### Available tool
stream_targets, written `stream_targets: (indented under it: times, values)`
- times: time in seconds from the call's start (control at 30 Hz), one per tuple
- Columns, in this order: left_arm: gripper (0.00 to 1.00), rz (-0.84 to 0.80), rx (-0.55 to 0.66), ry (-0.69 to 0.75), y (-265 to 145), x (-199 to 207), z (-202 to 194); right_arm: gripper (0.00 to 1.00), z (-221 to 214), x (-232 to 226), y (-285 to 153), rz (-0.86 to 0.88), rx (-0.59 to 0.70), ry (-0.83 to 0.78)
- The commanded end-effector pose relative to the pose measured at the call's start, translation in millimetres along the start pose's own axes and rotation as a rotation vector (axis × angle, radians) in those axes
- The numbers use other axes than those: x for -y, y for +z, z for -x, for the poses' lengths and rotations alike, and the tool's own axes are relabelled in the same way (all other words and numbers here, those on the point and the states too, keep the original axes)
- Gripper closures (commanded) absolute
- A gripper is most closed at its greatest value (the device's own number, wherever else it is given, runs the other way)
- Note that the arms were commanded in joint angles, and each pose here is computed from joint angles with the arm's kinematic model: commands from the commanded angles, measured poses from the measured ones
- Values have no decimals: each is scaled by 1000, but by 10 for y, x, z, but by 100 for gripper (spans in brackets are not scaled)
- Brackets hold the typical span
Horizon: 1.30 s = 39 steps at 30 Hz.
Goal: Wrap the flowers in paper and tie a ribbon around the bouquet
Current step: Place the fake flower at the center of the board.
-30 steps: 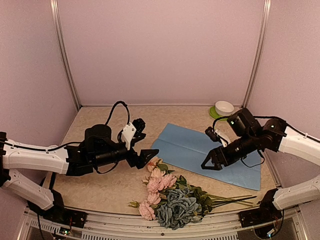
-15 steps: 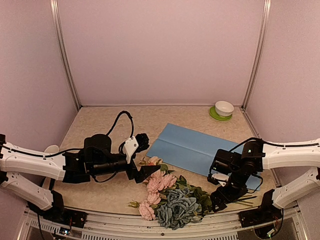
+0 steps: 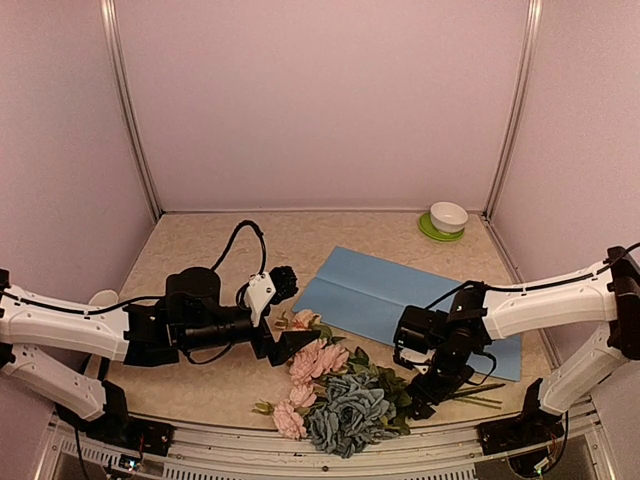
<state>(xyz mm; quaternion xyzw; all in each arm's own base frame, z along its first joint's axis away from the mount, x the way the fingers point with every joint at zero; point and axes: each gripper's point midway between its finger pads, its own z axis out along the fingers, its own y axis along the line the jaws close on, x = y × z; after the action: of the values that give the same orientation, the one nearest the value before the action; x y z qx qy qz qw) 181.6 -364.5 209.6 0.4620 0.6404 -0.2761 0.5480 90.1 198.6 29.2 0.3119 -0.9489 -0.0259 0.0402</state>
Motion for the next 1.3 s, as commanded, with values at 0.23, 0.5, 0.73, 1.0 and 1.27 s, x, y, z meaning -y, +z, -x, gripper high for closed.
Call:
stream_targets:
  times: [0.23,0.5,0.73,1.0,1.27]
  values:
    - [6,30,116,4,-210,-73,321,38,426,-387,193,145,108,-220]
    - [5,296,148,-88,-430,-556,474,88,985,-821,-1,249,195,-301]
    - [3,592,90,-229,-672,-1121,479,100,2034,-1369,-380,370,331,-319]
    - [3,680,141,-357,-911,-1326,472,100,3540,-1562,-1043,649,627,-112]
    - [3,700,139,-385,-951,-1447,373,100,4454,-1579,-1002,694,765,81]
